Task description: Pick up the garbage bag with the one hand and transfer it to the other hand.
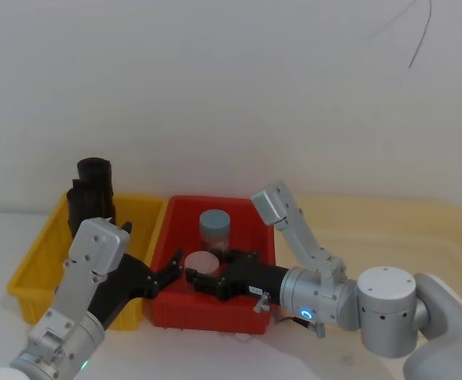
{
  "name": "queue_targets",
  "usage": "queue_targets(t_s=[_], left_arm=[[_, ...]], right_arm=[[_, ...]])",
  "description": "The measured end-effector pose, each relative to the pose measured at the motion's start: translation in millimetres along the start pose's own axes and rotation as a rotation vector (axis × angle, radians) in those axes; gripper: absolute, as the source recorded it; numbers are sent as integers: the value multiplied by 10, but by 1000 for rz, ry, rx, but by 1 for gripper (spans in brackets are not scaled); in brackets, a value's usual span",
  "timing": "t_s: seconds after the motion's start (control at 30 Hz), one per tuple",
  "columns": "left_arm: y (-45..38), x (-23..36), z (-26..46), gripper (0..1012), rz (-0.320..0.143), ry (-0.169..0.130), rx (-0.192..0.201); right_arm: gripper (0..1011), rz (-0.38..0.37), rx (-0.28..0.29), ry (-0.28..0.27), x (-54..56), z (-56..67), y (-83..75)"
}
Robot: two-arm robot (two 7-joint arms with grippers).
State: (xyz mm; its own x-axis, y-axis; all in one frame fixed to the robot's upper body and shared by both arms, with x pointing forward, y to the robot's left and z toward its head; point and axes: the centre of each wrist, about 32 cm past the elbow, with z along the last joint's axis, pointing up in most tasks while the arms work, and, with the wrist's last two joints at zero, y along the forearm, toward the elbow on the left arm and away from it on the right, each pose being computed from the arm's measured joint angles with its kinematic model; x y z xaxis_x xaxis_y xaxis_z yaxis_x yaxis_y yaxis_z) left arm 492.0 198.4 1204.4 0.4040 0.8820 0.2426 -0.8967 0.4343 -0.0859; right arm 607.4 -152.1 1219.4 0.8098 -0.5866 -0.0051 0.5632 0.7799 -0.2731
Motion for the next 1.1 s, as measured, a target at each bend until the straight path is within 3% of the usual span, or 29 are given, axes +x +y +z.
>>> queue_targets(t_s=[1.1], left_arm=[[0, 0, 0, 1001, 0, 0, 0]], right_arm=[[646, 0, 0, 0, 1, 0, 0]])
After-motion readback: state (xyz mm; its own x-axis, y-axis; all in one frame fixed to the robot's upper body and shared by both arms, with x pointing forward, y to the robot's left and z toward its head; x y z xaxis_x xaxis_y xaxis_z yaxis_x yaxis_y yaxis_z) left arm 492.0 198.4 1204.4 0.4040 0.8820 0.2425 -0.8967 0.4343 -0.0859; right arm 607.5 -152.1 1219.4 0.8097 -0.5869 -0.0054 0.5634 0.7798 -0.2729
